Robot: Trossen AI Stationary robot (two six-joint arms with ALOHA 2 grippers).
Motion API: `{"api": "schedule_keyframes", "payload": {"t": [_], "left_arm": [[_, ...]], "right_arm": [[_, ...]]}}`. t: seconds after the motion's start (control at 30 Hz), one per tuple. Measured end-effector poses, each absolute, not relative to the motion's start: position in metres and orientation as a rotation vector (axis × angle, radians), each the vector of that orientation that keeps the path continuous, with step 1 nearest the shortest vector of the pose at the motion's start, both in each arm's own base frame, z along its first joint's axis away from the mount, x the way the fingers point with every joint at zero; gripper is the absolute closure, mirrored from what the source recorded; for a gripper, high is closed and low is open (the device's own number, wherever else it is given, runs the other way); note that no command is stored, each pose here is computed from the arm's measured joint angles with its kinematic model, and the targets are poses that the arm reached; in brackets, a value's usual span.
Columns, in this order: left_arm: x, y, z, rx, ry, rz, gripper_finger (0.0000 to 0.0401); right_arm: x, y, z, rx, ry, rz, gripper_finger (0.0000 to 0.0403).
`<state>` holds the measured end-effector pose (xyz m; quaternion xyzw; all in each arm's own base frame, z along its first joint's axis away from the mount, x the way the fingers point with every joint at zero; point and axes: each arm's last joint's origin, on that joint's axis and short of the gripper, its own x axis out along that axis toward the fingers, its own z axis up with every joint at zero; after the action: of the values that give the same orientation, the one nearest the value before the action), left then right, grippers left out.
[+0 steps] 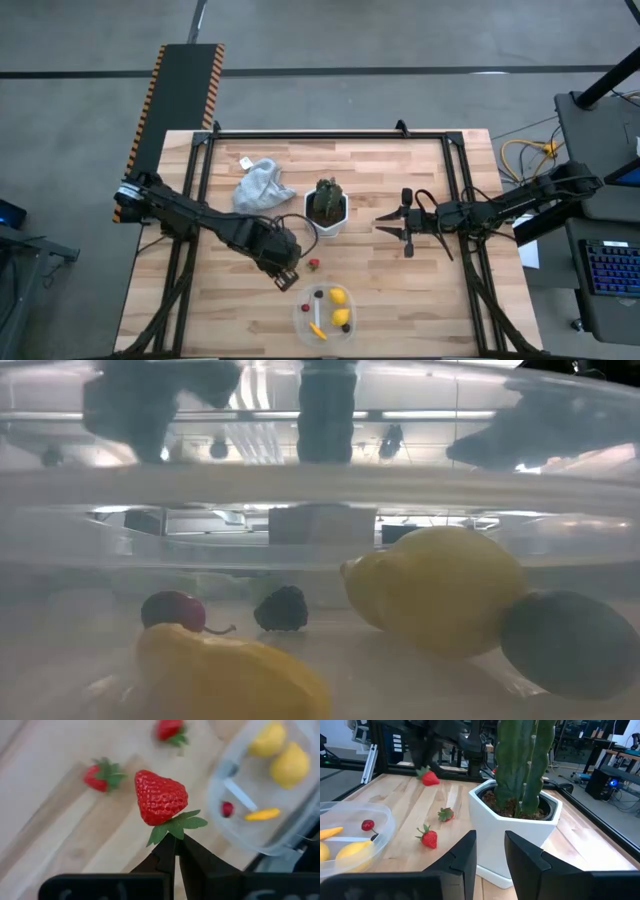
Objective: Pick and placing Produce into tupperware
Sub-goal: Put the left red strawberry into the transparent bin
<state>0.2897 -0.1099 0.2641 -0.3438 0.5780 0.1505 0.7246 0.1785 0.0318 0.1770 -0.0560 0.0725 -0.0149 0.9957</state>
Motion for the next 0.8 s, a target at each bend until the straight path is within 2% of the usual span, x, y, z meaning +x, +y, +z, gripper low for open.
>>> {"api": "schedule_keyframes", "payload": {"t": [0.13,0.47,0.8], "left_arm": [[0.303,-0.129,0.272,-0.724,1.247,0.304,0.0401],[0.346,-0.171,0.258,-0.638,1.298,0.192,0.0401],[0.369,-0.189,0.255,-0.626,1.297,0.127,0.0401]], "right_arm": [[0.179,0.032,0.178,-0.108,0.14,-0.031,0.0314],[0.179,0.032,0.177,-0.067,0.143,-0.035,0.0311],[0.179,0.032,0.177,-0.06,0.145,-0.033,0.0321]]}}
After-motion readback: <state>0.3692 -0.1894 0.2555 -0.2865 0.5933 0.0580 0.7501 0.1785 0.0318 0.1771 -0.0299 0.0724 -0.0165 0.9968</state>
